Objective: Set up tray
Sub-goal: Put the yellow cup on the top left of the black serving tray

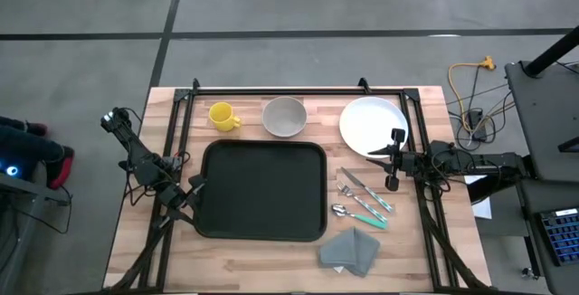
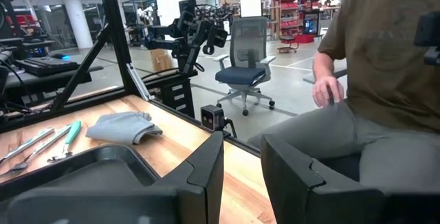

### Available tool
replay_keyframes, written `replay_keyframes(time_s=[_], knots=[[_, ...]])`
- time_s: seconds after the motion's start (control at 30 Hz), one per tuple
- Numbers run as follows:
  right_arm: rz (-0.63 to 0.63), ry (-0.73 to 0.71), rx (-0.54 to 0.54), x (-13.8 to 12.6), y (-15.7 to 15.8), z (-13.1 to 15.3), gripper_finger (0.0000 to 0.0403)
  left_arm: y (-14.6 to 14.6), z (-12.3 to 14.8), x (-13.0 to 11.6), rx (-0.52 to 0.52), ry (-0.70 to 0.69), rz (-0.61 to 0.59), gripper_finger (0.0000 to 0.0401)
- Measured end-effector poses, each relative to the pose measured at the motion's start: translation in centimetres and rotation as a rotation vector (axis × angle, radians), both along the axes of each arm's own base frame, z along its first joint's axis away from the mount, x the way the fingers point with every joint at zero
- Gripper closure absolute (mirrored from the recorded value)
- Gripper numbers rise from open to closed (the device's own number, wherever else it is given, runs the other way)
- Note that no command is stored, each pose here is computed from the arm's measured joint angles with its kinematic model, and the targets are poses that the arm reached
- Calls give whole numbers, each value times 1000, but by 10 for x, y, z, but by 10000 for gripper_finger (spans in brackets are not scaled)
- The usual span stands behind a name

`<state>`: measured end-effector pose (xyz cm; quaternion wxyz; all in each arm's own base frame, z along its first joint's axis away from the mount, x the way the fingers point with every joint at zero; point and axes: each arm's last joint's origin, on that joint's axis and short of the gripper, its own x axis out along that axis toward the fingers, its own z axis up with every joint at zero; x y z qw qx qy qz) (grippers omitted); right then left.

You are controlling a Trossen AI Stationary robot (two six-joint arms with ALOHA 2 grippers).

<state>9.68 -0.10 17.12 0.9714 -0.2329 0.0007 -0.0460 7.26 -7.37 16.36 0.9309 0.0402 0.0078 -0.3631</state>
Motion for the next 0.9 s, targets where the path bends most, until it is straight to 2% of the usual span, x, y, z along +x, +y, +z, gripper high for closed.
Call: replay_keyframes(time_s=[0.4, 0.5, 0.57, 0.63, 0.7, 0.77, 0.9], knots=[[0, 1, 0, 0, 0, 0, 335, 1, 3, 1, -27, -18, 30, 322], [0, 1, 0, 0, 0, 0, 335, 5, 8, 3, 30, -117, 198, 322], [0, 1, 0, 0, 0, 0, 335, 10, 11, 6, 73, -166, 386, 322], [0, 1, 0, 0, 0, 0, 335, 15, 14, 7, 61, -176, 589, 322], [0, 1, 0, 0, 0, 0, 335, 20, 14, 7, 69, -161, 737, 322], [-1, 1, 0, 0, 0, 0, 335, 21, 14, 7, 83, -156, 788, 322], [0, 2, 0, 0, 0, 0, 335, 22, 14, 8, 68, -153, 799, 322]])
